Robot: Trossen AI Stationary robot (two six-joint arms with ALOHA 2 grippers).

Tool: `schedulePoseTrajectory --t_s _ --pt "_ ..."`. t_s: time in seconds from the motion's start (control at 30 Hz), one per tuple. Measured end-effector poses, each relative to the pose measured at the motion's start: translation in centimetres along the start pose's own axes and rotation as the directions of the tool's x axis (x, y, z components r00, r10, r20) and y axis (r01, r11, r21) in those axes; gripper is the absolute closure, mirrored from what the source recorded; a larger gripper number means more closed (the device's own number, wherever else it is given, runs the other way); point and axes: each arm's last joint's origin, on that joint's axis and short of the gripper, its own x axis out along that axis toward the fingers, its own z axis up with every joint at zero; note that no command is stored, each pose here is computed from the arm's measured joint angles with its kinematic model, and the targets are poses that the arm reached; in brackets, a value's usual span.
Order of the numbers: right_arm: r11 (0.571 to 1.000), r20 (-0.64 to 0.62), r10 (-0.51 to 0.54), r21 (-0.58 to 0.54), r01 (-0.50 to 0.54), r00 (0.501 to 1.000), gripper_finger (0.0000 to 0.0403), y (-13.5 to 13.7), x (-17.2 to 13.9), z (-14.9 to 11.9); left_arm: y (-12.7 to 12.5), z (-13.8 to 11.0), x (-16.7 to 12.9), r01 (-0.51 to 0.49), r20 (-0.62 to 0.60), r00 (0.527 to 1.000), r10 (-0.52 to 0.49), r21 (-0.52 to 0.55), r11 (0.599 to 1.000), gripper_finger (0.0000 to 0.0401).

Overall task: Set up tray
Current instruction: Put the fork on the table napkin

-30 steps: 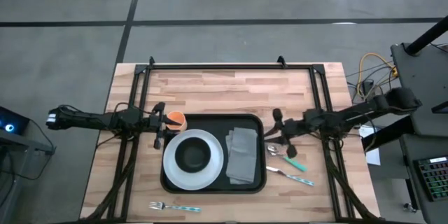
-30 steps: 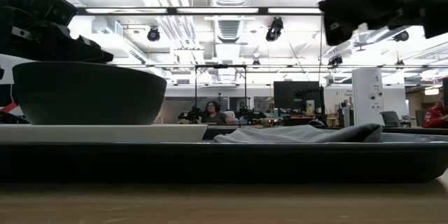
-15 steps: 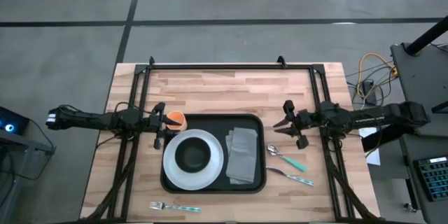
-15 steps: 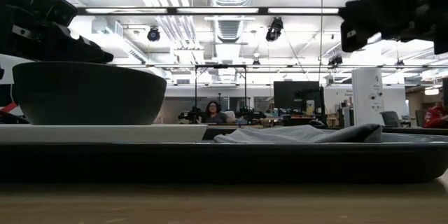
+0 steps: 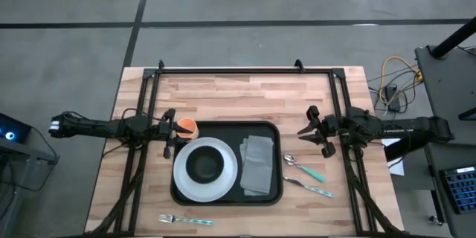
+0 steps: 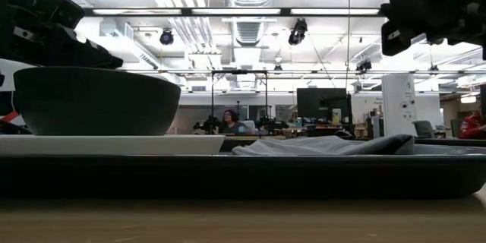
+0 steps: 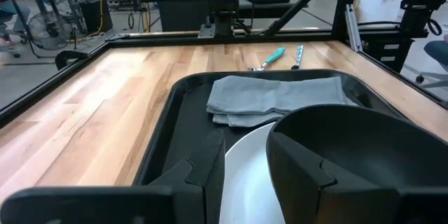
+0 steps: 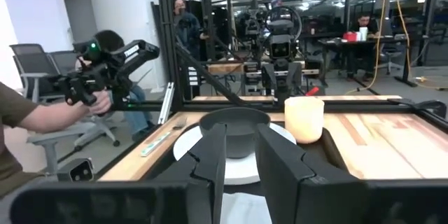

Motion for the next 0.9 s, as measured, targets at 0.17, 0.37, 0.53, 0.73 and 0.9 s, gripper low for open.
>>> schedulePoseTrajectory --t_s 0.17,0.37,0.53,0.73,0.9 --pt "0.997 0.009 -0.074 0.006 0.074 0.997 0.0335 0.0 -0.6 0.1 0.0 0.0 0.0 0.0 0.0 1.0 0.0 -0.01 1.0 0.0308" --pt "0.991 0.024 -0.132 0.014 0.132 0.991 0.0335 0.1 -1.3 0.2 0.0 0.0 0.0 0.0 0.0 1.0 0.0 -0.036 0.999 0.0308" --pt "0.99 0.011 -0.141 -0.004 0.141 0.99 0.0335 0.2 -1.9 -0.1 0.0 0.0 0.0 0.002 0.0 1.0 -0.002 -0.049 0.999 0.0308" --pt "0.982 -0.03 -0.191 -0.007 0.191 0.981 0.0335 0.3 -2.6 -0.7 -0.2 0.0 0.0 0.05 0.001 0.999 -0.05 -0.132 0.99 0.0308" --pt "0.98 -0.063 -0.199 -0.018 0.198 0.978 0.0335 0.3 -2.8 -1.0 -0.2 0.0 0.0 0.068 0.001 0.998 -0.068 -0.152 0.986 0.0308"
